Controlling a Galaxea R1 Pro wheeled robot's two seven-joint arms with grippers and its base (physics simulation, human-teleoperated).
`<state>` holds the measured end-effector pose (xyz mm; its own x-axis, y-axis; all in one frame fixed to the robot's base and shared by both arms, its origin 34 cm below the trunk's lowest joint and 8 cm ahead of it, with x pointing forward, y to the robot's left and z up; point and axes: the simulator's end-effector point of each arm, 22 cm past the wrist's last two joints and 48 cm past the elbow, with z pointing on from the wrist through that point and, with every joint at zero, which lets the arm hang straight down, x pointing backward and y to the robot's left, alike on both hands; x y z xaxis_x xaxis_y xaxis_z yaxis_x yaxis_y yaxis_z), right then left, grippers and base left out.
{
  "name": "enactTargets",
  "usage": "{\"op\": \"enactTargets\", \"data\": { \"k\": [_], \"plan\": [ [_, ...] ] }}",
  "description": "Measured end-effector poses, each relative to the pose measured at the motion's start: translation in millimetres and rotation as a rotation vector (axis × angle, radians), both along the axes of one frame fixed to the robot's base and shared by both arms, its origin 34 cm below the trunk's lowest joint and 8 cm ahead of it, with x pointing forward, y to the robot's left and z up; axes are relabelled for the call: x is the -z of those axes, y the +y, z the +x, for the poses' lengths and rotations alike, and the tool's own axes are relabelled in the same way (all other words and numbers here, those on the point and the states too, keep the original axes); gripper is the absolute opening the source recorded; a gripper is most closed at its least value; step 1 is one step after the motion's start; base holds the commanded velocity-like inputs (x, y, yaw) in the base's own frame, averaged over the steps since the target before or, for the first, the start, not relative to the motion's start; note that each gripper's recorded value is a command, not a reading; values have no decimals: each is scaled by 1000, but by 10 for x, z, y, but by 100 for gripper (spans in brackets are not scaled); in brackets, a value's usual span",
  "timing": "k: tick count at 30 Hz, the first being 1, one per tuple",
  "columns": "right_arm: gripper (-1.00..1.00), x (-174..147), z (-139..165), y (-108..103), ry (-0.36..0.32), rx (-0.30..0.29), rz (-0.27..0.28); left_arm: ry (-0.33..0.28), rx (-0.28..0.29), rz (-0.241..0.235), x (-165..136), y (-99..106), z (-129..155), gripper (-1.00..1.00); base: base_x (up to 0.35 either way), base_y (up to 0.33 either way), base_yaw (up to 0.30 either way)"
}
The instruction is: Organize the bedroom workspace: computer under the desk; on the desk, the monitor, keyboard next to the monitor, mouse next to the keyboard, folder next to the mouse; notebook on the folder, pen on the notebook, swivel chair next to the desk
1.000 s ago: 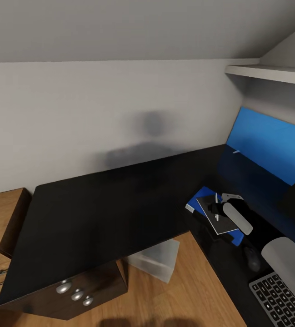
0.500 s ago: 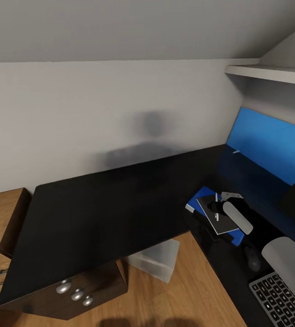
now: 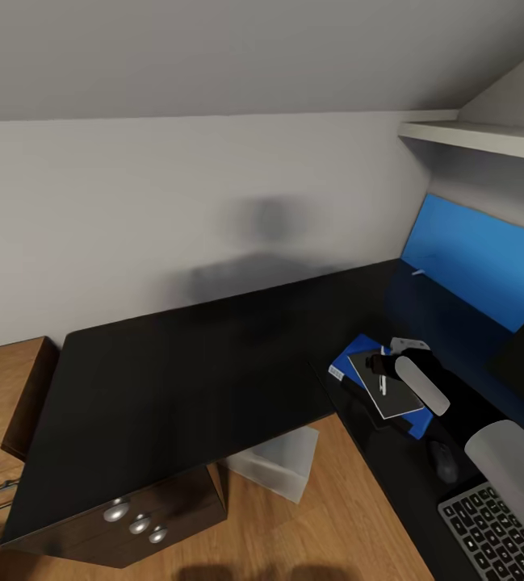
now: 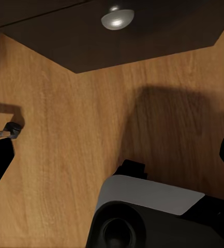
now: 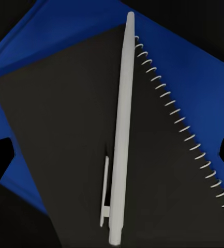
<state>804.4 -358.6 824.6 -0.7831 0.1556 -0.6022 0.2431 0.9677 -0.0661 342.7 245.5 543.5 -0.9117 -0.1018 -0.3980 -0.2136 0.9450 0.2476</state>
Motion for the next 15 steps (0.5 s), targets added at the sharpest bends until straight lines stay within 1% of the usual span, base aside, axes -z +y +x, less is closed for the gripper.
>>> {"op": "enactTargets", "data": {
  "k": [6,12,15],
  "plan": [
    [100,-115,14,46,-10,-8,5,0,0,0,-76,1,-11,100,0,0,0],
    [100,-309,58,216,-45,-41,22,1,-1,0,-150,4,-24,100,0,0,0],
    [100,-383,52,374,-61,-66,40,2,-2,1,-185,8,-32,100,0,0,0]
  ]
}}
